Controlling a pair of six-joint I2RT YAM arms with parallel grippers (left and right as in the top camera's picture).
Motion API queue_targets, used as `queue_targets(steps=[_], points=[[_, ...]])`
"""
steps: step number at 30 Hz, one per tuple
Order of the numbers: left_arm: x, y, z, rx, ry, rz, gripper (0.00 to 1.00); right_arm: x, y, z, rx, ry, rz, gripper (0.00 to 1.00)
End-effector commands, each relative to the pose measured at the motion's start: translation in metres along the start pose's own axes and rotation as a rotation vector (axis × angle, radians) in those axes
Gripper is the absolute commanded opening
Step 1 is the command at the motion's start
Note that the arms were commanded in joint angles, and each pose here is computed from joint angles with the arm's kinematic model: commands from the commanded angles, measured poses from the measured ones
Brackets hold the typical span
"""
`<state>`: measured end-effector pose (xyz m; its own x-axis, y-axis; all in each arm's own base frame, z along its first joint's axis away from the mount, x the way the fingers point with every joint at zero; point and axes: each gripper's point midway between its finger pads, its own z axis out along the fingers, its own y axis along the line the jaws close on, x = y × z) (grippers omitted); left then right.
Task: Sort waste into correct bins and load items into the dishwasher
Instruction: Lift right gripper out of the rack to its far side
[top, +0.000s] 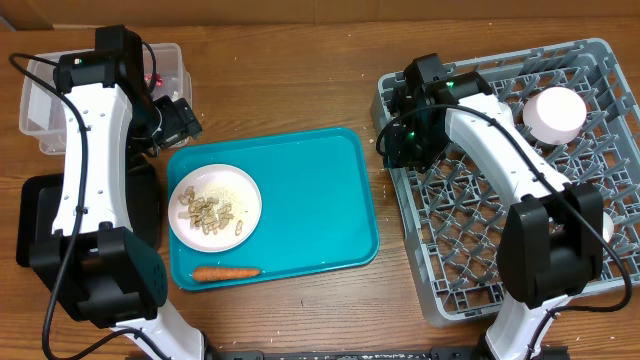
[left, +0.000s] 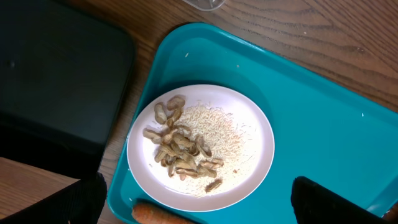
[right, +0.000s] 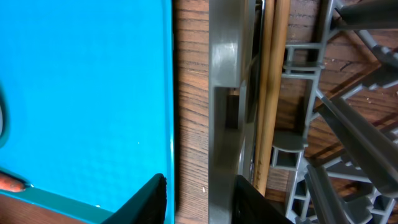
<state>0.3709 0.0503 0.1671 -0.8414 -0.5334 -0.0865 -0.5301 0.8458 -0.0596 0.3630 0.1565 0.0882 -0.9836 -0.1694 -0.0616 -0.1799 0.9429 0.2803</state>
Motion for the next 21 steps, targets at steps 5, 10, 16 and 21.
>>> queue_targets(steps=[5, 10, 16, 21], points=[[0.002, -0.003, -0.001, 0.008, 0.002, 0.003, 0.96, -0.008, 0.026, 0.001, -0.120, -0.028, -0.024, 0.36], [0.002, -0.003, -0.001, 0.008, 0.001, 0.004, 0.96, -0.013, 0.026, 0.001, -0.122, -0.049, -0.032, 0.36], [0.002, -0.003, -0.001, 0.008, 0.001, 0.003, 0.96, -0.023, 0.027, 0.000, -0.126, -0.087, -0.043, 0.36], [0.002, -0.003, -0.001, 0.008, 0.001, 0.004, 0.97, -0.029, 0.028, -0.004, -0.129, -0.113, -0.050, 0.37]])
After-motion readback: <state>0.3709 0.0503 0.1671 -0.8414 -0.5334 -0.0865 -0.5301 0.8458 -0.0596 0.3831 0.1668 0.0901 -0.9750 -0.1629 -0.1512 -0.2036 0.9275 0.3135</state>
